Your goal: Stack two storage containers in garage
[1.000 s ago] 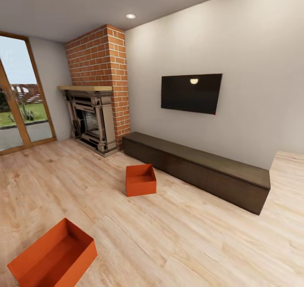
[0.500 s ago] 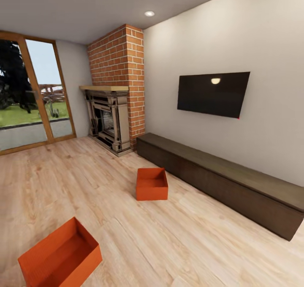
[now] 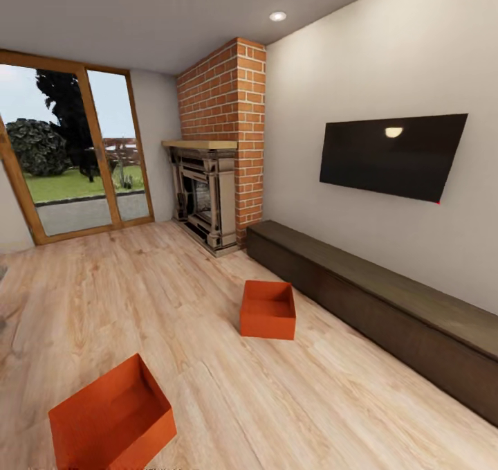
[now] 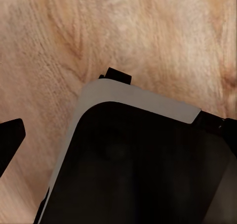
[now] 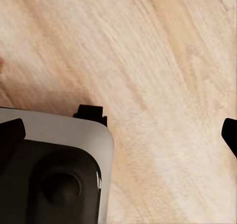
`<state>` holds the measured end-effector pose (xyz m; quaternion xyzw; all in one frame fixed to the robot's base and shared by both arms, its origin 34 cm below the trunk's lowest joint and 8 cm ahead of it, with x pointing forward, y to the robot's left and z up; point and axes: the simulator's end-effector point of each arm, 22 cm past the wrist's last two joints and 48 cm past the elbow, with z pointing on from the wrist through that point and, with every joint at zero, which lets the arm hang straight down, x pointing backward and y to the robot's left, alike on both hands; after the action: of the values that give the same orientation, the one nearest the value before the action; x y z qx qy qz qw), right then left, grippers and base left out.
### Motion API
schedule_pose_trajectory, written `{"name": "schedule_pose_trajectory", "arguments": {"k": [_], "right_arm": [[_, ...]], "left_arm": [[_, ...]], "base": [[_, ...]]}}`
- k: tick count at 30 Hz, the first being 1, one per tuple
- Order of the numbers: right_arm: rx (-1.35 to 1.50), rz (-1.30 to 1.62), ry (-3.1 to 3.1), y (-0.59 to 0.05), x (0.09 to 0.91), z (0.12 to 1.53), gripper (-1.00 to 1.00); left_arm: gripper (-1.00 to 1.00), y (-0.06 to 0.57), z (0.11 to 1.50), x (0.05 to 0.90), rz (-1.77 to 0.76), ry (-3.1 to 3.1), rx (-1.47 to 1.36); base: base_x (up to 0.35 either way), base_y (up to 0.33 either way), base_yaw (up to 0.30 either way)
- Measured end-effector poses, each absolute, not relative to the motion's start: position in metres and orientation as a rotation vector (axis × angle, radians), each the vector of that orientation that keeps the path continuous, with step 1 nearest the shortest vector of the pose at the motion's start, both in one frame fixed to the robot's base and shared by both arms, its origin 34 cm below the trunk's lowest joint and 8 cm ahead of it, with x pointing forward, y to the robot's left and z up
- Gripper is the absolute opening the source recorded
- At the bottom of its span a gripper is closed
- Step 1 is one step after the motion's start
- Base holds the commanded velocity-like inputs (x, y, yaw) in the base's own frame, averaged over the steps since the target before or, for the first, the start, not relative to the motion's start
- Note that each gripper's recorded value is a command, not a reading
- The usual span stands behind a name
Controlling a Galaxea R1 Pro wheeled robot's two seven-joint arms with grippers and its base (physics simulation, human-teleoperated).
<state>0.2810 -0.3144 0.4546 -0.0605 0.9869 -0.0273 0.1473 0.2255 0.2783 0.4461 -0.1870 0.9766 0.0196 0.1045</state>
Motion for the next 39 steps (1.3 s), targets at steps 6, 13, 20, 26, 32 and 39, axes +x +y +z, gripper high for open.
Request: {"name": "schedule_pose_trajectory", "arguments": {"k": [6,13,20,26,32,39], "right_arm": [[-0.174,-0.079,2.840,-0.3144,0.2812,0.4547,1.00],[-0.176,-0.079,2.840,-0.3148,0.2810,0.4546,1.00],[-0.175,-0.081,2.840,-0.3154,0.2811,0.4547,1.00],[-0.174,-0.080,2.840,-0.3153,0.2808,0.4547,1.00],[-0.175,-0.081,2.840,-0.3156,0.2807,0.4547,1.00],[-0.175,-0.081,2.839,-0.3156,0.2810,0.4548,1.00]], "left_arm": [[1.00,0.2784,0.4461,0.2256,0.058,2.879,-0.552],[1.00,0.2784,0.4461,0.2256,0.058,2.879,-0.552],[1.00,0.2776,0.4460,0.2252,0.056,2.881,-0.555],[1.00,0.2760,0.4460,0.2256,0.053,2.880,-0.556],[1.00,0.2770,0.4461,0.2256,0.055,2.880,-0.556],[1.00,0.2771,0.4461,0.2253,0.055,2.880,-0.556]], "base": [[0.007,-0.004,0.269],[0.001,0.000,0.269],[0.000,0.000,0.269],[0.000,0.000,0.269],[0.016,0.000,0.269],[0.132,0.000,0.269]]}}
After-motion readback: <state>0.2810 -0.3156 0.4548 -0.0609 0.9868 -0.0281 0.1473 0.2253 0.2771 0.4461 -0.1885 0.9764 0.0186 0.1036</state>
